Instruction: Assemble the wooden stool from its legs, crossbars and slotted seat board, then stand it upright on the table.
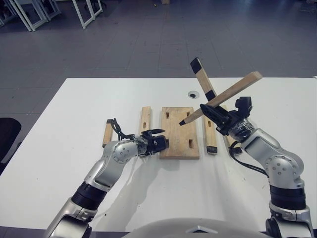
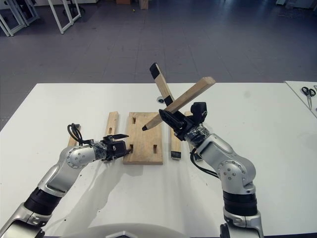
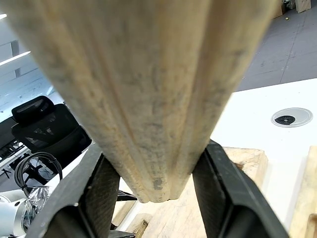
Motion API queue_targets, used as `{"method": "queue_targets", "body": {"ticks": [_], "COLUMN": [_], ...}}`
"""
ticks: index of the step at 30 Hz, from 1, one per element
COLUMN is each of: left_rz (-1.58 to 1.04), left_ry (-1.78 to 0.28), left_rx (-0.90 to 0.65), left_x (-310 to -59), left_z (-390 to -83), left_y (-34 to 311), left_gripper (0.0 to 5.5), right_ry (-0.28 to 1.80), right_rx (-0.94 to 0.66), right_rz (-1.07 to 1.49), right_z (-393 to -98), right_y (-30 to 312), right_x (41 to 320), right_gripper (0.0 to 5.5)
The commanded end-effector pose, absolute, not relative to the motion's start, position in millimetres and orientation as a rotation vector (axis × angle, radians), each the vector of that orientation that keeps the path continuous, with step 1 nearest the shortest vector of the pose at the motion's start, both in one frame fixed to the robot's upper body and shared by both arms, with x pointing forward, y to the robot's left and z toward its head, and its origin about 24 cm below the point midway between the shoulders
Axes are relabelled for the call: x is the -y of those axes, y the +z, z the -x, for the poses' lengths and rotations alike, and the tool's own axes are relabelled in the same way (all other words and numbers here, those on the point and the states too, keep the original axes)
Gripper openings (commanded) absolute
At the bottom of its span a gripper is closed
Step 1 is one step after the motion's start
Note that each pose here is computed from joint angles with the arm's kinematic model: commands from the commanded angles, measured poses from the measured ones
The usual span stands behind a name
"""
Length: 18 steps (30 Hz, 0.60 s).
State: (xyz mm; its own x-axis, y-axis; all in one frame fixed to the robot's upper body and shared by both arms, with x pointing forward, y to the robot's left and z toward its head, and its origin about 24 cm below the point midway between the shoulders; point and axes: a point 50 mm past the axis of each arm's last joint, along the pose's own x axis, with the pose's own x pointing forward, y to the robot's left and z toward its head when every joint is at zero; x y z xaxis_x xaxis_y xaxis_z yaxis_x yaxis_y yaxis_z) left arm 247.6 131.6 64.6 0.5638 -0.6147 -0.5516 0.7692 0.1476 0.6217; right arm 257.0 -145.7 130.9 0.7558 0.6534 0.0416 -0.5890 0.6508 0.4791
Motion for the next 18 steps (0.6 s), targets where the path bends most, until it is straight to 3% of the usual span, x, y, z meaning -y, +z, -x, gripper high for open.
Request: {"method": "queue_targets", "body": {"ticks": [1,5,9,14,18], "left_rz": [-1.069,-1.131,-1.145,-1.078,-1.022], "left_ry": [-1.123,-1.303,-1.354,-1.404,-1.481], "left_rx": [-0.294,-0.477,-0.584,-0.579,-0.54], "left_x": [-131,-138,-152,-160,-161], "left_z": [-238,-223,-217,-202,-180], "left_y": [52,33,28,32,29], "left_gripper": [2.75,2.75,2.75,2.75,2.75], "right_ry": [0.705,0.704,0.712,0.781,1.002], "right_rx": [-0.114,-0.102,-0.089,-0.075,-0.088], "right_rz": [-0.474,-0.45,-0.409,-0.293,-0.118], "right_z": [-256,-256,-254,-253,-260], "right_y": [134,135,136,143,151], "right_x": [146,145,143,147,153], "right_gripper": [2.02,2.02,2.02,2.02,2.02]}}
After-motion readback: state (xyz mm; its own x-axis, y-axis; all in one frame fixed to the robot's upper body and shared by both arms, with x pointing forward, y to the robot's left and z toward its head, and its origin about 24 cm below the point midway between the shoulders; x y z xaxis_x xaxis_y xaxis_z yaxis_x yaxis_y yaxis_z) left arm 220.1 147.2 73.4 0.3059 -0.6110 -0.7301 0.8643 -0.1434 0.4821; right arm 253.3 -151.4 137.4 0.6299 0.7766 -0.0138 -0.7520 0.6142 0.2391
